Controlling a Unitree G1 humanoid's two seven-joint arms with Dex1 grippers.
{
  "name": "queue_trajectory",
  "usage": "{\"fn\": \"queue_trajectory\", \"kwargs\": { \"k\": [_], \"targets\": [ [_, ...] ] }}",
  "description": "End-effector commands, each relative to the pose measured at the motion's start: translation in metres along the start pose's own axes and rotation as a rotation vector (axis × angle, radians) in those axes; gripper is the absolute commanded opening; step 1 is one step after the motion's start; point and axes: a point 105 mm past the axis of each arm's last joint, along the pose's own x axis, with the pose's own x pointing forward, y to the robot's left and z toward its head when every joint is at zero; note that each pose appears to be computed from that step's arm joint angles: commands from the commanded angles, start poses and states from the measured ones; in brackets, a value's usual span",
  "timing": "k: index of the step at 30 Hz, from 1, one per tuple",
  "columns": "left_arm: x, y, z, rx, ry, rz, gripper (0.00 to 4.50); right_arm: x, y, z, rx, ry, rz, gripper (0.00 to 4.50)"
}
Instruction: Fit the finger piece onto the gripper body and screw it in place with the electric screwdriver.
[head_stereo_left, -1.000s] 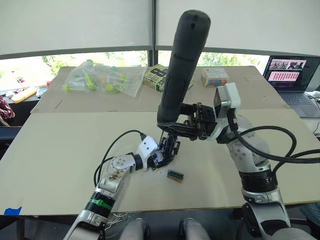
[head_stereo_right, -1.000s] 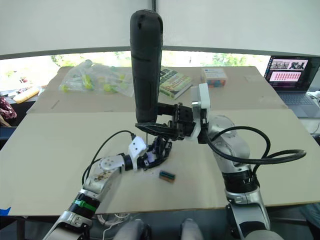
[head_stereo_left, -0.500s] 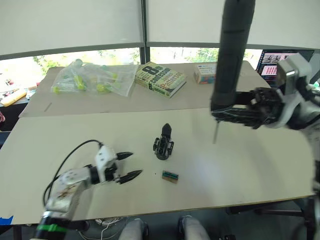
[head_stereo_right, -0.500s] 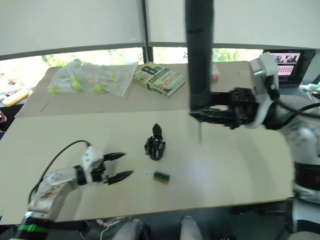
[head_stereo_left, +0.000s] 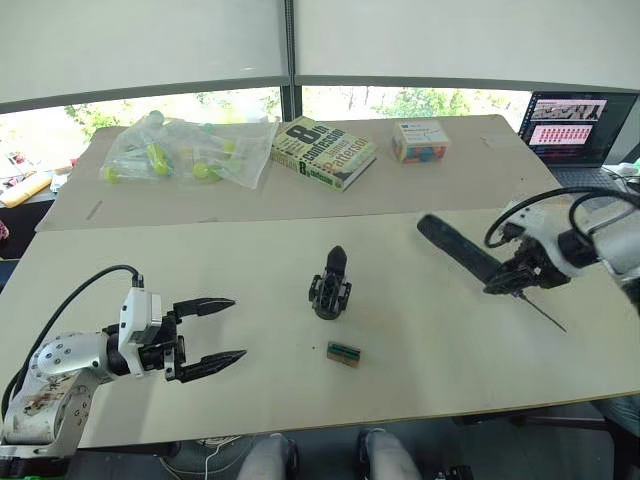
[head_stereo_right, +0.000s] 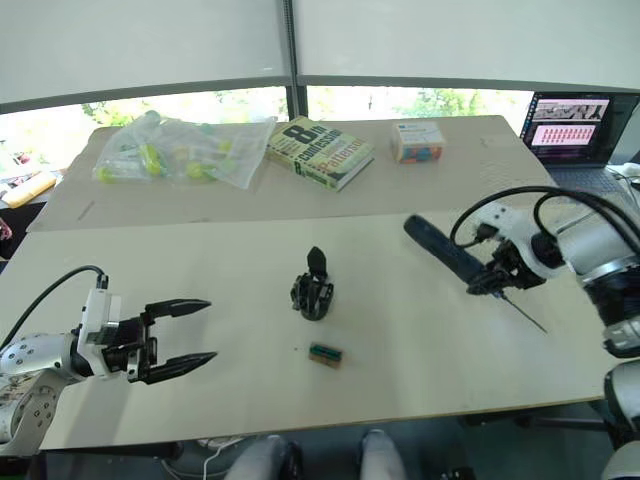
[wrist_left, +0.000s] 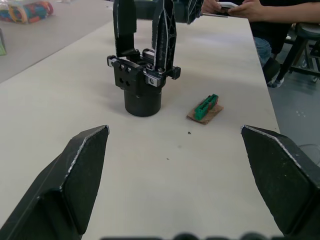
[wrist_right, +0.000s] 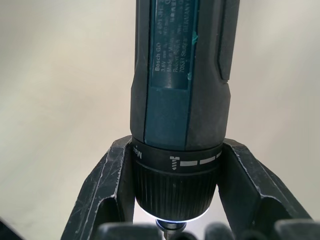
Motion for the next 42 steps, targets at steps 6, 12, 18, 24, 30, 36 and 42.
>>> {"fn": "queue_trajectory", "kwargs": {
  "k": [6,12,18,24,30,36,42],
  "targets": [
    [0.003,-0.004,0.011,0.060,-0.009,0.011,4.45,0.002,-0.026,-0.012,0.034,0.060,-0.099,1.96],
    [0.002,-0.004,0.009,0.037,0.021,0.018,4.45,0.006,-0.028,-0.016,0.040,0.041,-0.074,1.96],
    [-0.006,0.004,0.004,0.049,0.079,0.062,4.50,-0.011,-0.035,-0.013,0.022,-0.031,-0.090,4.44],
    [-0.024,0.017,-0.006,0.076,0.162,0.152,4.50,-0.059,-0.021,0.035,-0.178,-0.396,-0.010,4.44],
    [-0.053,0.023,-0.029,0.124,0.265,0.238,4.50,-0.072,0.033,0.054,-0.561,-0.888,0.160,4.44],
    [-0.067,0.017,-0.038,0.126,0.303,0.303,4.50,-0.039,0.095,0.054,-0.705,-1.100,0.277,4.44],
    [-0.068,0.020,-0.033,0.181,0.291,0.389,4.50,-0.015,0.125,0.043,-0.804,-1.097,0.351,4.44]
  ]
}}
